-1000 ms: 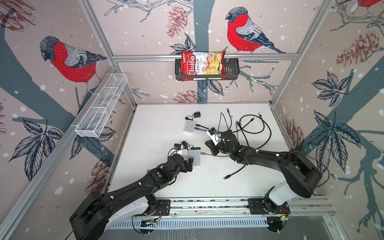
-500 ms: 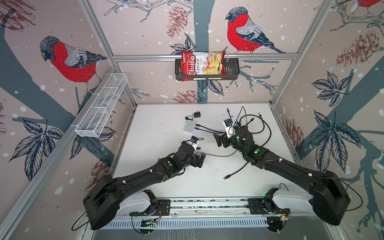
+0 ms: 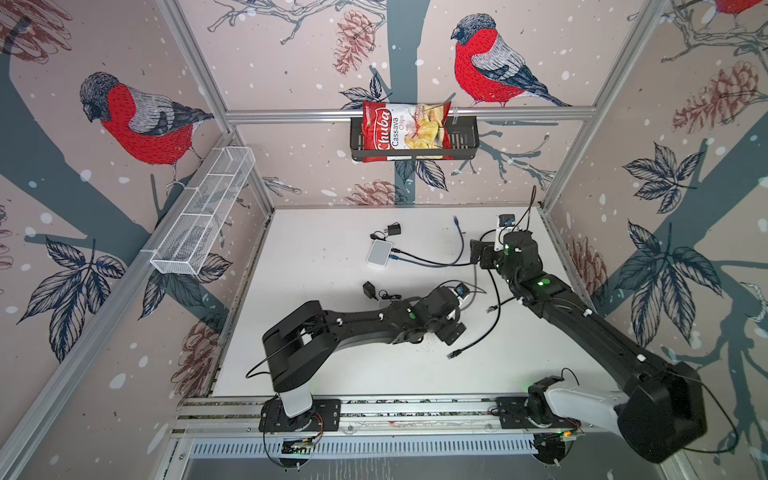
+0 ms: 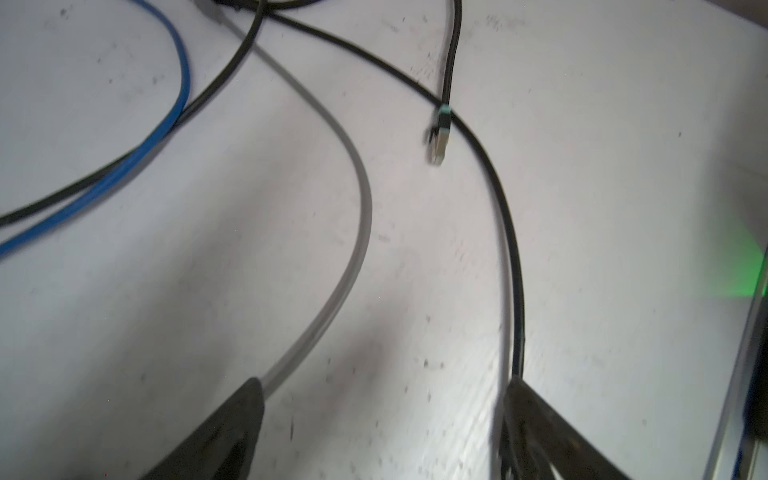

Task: Insert the plug into the switch port
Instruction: 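Reach the left gripper to the black cable's green-banded plug while the right arm moves away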

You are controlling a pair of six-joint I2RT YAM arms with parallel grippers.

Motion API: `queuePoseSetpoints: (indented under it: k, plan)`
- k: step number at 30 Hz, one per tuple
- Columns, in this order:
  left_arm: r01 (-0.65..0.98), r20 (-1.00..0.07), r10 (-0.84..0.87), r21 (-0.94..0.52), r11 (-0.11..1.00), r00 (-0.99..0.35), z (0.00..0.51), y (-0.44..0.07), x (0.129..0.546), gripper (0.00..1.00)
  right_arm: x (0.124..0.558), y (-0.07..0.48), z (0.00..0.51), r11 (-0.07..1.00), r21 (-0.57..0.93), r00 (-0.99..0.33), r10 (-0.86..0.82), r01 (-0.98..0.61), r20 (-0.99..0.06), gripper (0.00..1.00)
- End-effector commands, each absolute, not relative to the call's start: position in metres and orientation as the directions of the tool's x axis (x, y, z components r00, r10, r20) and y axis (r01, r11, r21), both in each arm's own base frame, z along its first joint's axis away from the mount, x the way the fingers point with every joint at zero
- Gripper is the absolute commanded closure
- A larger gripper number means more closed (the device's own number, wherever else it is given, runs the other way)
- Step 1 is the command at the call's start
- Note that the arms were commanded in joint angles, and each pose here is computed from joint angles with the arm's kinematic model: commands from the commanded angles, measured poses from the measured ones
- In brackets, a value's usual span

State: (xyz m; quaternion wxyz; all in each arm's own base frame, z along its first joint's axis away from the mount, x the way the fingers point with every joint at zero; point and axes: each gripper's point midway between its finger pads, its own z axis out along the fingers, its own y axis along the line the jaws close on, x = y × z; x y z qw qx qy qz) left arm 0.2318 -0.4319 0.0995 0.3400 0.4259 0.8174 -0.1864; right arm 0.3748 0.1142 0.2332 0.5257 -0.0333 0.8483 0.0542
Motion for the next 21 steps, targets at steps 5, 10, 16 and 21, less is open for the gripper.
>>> queuePoseSetpoints:
  k: [5, 10, 16, 21]
  plan:
    - [0.857, -0.670, 0.654, 0.051, 0.514, -0.352, 0.079, -0.482, 0.255, 0.19, 0.372, 0.088, 0.220, 0.992, 0.116, -0.519, 0.075, -0.047, -0.852, 0.07]
    - [0.882, -0.671, 0.667, 0.040, 0.469, -0.324, 0.069, -0.512, 0.261, 0.27, 0.372, 0.064, 0.216, 0.990, 0.143, -0.521, 0.132, 0.020, -0.843, 0.08]
    - [0.893, -0.673, 0.672, 0.040, 0.449, -0.308, 0.051, -0.533, 0.267, 0.32, 0.372, 0.041, 0.215, 0.985, 0.150, -0.510, 0.171, 0.082, -0.843, 0.07]
    - [0.892, -0.661, 0.684, 0.048, 0.450, -0.310, 0.034, -0.542, 0.273, 0.37, 0.369, 0.031, 0.216, 0.983, 0.151, -0.497, 0.181, 0.101, -0.849, 0.01]
